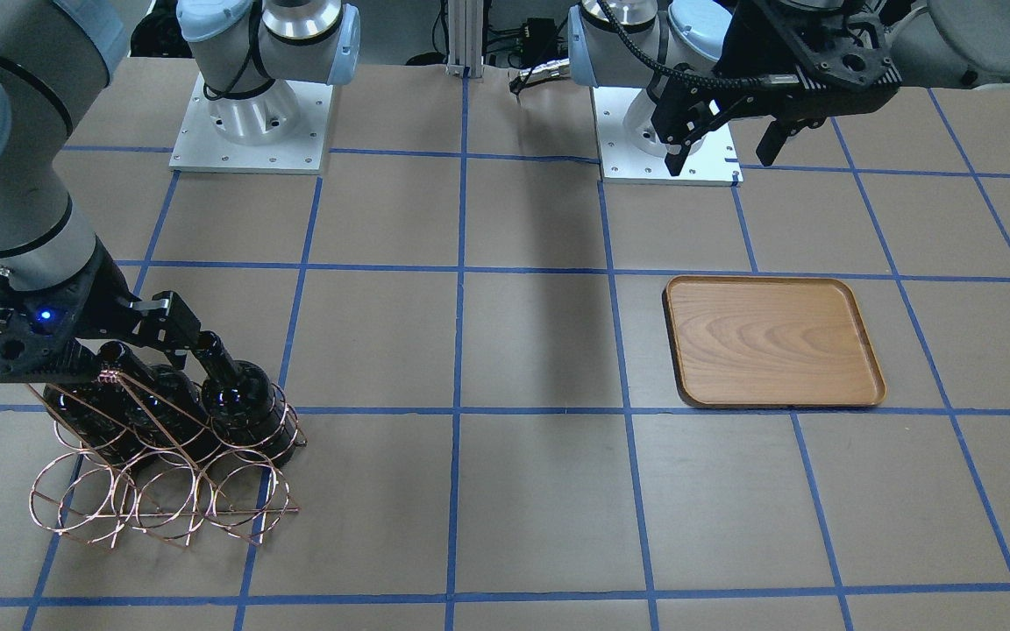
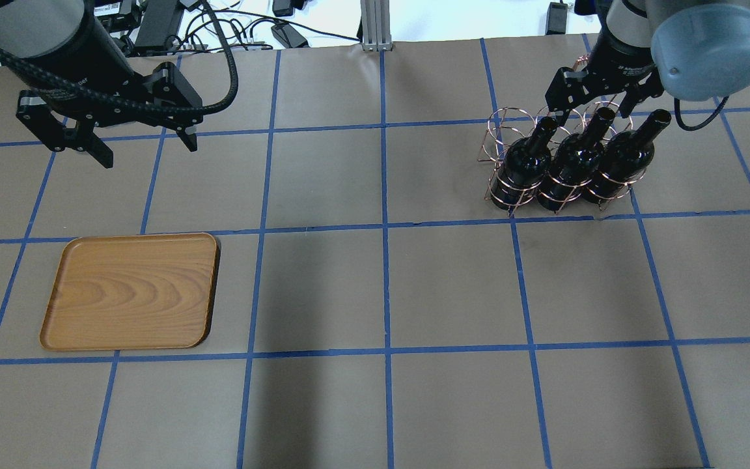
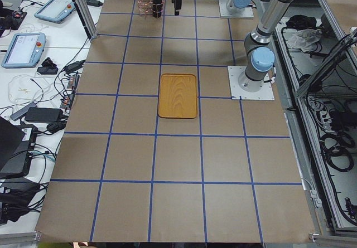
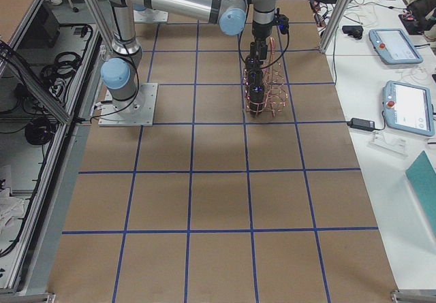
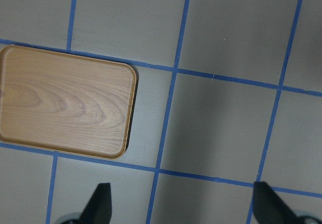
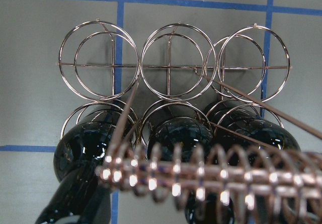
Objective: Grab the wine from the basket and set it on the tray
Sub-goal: 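Lower the right gripper over the wine rack toward the bottles, then grasp the nearest dark wine bottle neck with the right gripper and lift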
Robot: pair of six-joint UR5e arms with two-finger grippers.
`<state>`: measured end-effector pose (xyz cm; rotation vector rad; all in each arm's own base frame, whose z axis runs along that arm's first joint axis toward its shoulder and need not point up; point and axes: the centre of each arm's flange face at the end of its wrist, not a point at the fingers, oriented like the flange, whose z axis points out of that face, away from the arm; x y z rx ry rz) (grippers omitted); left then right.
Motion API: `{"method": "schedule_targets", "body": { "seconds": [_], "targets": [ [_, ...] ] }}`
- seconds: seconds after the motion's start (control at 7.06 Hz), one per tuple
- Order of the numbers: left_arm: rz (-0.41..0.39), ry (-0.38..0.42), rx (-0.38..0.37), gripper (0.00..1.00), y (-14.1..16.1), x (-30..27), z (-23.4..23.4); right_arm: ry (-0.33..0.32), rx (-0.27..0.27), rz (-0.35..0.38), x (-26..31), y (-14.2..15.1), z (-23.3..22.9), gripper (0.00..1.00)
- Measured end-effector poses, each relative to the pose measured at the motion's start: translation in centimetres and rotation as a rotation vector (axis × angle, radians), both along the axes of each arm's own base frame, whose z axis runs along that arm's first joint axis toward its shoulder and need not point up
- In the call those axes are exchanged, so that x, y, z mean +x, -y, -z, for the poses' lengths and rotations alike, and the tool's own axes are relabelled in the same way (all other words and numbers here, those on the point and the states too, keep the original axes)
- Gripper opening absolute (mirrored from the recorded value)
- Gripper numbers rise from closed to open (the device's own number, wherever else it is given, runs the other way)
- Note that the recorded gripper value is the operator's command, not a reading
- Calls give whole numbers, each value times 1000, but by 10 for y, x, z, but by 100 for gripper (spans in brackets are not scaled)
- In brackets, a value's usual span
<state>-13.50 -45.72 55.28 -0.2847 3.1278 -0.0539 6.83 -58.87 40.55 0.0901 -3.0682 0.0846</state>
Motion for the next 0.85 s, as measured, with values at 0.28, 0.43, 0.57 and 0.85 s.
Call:
{"method": "schedule_targets", "body": {
  "seconds": [0.28,0.43,0.57,0.85],
  "targets": [
    [0,0,0,100,0,0,0,-2,7,-9,-1,0,4,91],
    [0,0,0,100,0,0,0,-4,9,-14,-2,1,5,88],
    [-1,1,0,100,0,0,0,-5,9,-15,-3,1,6,83],
    [-1,1,-1,100,0,1,0,-2,10,-4,-10,2,7,75]
  ]
}}
